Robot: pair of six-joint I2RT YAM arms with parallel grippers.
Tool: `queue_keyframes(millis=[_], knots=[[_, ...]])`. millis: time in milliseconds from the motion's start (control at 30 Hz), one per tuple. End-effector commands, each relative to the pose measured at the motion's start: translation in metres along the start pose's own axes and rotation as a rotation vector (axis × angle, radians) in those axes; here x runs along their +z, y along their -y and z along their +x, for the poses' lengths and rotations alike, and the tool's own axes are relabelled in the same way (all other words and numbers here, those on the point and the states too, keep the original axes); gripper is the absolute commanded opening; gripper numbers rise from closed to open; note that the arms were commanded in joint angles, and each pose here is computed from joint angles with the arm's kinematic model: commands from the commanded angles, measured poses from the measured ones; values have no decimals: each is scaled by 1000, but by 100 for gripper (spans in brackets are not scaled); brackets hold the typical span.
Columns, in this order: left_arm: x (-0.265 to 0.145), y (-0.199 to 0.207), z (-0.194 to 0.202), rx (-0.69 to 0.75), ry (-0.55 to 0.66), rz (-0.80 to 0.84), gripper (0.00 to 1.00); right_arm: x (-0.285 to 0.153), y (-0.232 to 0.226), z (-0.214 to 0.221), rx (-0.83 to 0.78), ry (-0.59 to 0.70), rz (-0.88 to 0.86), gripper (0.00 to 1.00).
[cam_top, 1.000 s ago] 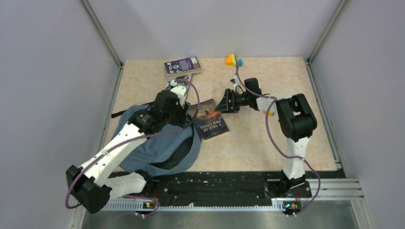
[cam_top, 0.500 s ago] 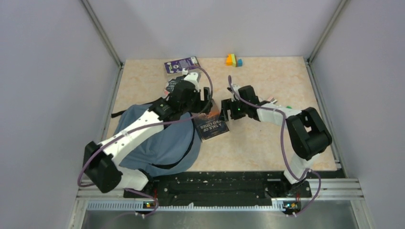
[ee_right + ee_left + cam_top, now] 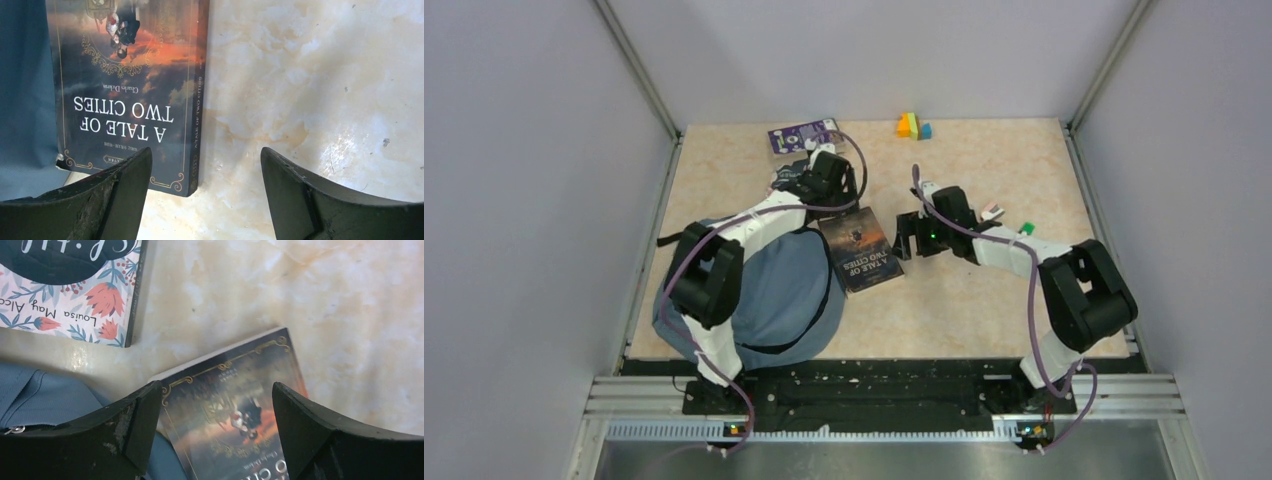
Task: Pack the student bag
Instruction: Adjust the book at the center of the board.
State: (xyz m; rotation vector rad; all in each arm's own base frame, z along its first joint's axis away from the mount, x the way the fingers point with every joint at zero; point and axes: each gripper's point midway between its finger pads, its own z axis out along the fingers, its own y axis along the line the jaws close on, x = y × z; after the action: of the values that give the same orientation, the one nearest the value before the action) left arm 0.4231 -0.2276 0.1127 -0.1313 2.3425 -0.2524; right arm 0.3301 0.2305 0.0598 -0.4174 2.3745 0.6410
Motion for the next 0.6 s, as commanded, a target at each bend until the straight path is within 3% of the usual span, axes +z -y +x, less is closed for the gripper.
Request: queue_keyframes(millis=[0, 167, 267, 433, 567], knots=[[20, -20, -5, -1, 12, -113, 85, -11, -4, -14, -28, 63, -3, 79], [34, -35, 12, 20, -38, -179, 86, -14, -3, -13, -32, 64, -1, 79], [35, -27, 23, 14, -79, -125, 85, -14, -3, -14, -30, 70, 2, 79], [35, -2, 42, -16, -128, 16, 68, -16, -7, -15, -15, 81, -16, 79], [27, 10, 44, -11, -117, 61, 63, -19, -7, -12, -3, 81, -13, 79]])
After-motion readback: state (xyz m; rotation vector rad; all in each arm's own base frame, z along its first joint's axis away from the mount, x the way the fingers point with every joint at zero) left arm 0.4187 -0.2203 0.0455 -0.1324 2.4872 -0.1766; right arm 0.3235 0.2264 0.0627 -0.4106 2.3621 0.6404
